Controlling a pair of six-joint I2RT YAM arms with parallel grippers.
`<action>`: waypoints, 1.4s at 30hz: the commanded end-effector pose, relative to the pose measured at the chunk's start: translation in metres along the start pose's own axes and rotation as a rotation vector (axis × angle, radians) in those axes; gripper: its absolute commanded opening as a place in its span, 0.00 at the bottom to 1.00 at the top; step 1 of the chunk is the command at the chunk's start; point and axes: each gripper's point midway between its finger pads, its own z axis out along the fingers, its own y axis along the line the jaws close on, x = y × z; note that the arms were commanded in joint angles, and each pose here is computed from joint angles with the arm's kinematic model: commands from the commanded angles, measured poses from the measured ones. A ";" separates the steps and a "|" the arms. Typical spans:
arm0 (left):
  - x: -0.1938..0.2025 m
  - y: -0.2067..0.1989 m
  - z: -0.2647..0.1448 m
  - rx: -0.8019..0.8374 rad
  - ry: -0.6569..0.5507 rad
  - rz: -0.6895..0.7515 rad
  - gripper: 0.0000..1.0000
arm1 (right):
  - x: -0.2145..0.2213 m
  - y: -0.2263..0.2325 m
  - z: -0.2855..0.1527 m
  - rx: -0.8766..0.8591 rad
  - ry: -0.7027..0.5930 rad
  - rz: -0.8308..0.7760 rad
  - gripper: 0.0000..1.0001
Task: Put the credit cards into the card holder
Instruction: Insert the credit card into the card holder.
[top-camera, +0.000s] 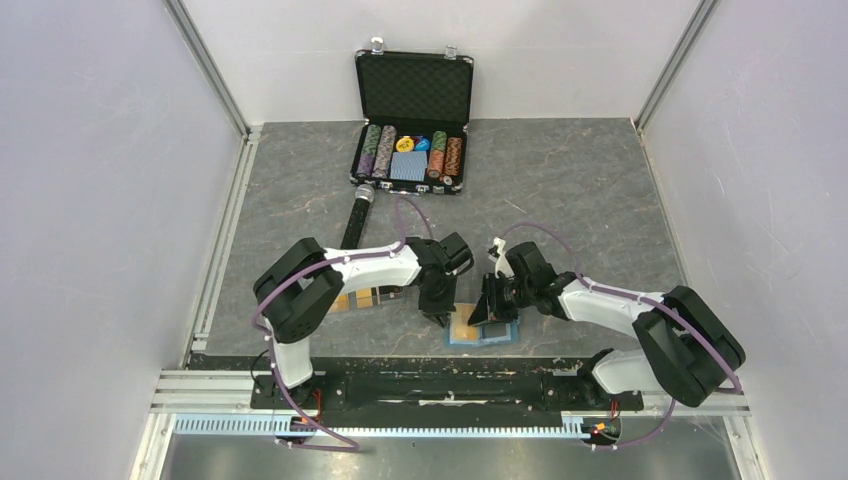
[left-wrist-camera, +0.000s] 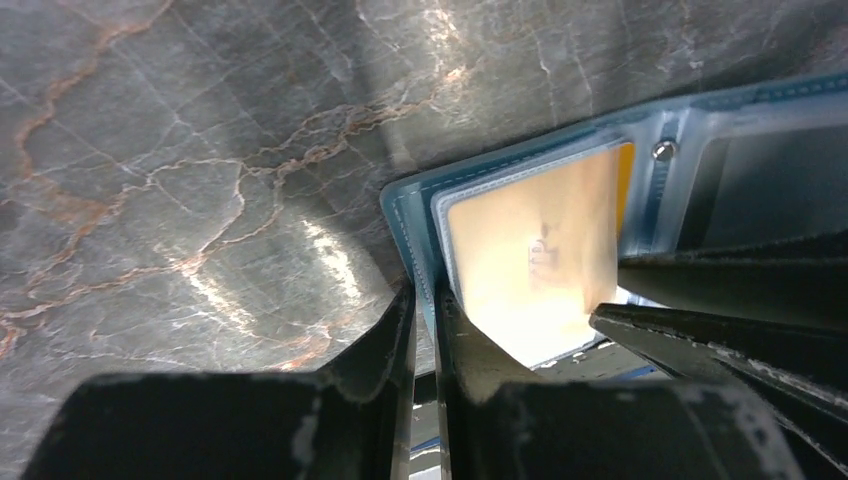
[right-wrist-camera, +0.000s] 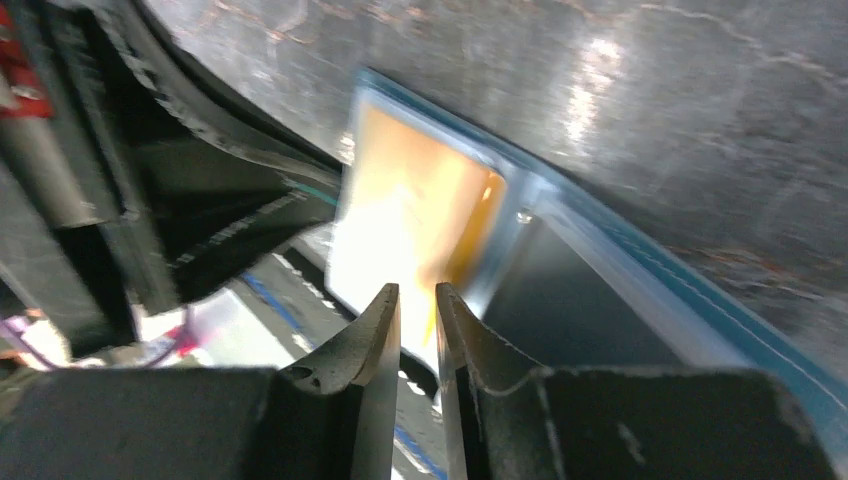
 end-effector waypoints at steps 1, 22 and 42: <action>-0.020 -0.008 0.002 -0.007 -0.057 0.051 0.19 | -0.022 0.046 -0.005 -0.171 -0.067 -0.042 0.21; -0.020 -0.015 -0.041 0.117 -0.140 0.036 0.67 | -0.045 0.036 -0.031 0.030 -0.129 -0.151 0.46; -0.033 0.020 -0.071 -0.092 -0.202 0.067 0.68 | -0.043 0.012 -0.027 0.117 -0.095 -0.185 0.44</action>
